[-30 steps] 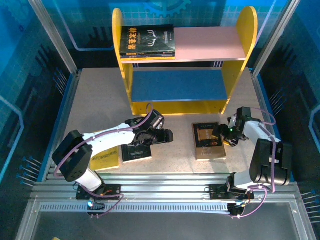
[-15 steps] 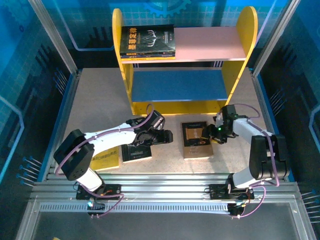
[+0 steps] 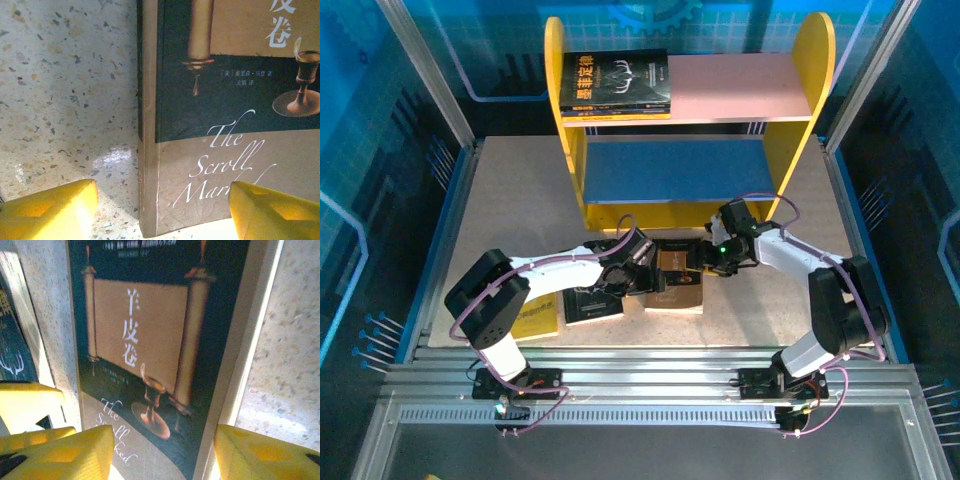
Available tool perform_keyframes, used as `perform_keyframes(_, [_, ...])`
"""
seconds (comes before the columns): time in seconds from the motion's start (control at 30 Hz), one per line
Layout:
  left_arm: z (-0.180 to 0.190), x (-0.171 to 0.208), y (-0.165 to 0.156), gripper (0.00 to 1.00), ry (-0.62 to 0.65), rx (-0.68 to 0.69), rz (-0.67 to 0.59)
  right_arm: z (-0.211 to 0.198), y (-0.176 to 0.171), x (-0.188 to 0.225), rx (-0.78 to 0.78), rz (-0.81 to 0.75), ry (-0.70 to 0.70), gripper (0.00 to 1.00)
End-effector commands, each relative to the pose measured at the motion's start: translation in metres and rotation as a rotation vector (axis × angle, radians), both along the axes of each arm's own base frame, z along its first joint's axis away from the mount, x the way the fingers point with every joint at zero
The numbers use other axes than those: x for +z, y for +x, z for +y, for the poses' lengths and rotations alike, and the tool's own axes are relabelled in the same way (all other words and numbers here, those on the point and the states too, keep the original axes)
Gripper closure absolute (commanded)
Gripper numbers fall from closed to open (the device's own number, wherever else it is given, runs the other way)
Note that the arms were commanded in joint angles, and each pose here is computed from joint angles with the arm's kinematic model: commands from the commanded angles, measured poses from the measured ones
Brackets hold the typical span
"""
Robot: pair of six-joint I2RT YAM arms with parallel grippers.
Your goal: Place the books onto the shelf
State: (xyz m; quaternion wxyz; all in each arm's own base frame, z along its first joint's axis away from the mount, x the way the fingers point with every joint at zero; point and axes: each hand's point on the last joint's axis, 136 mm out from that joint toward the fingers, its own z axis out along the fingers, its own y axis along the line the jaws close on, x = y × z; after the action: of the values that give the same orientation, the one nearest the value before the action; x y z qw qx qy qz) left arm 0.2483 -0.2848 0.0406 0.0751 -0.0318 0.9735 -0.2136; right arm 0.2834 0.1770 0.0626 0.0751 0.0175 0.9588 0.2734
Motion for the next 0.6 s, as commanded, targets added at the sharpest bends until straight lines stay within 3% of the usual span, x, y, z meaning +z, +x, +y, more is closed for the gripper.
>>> perform_keyframes(0.0, [-0.002,0.0,0.003,0.29,0.024,-0.011,-0.01,-0.008,0.002,-0.003,-0.009,-0.002,-0.051,0.44])
perform_keyframes(0.23, [-0.007,-0.002,0.007,0.29,0.03,-0.025,-0.004,-0.016,-0.002,-0.019,-0.009,0.015,-0.103,0.46])
perform_keyframes(0.57, [-0.012,-0.006,0.01,0.29,0.038,-0.033,0.003,-0.02,-0.014,-0.034,0.013,0.047,-0.142,0.6])
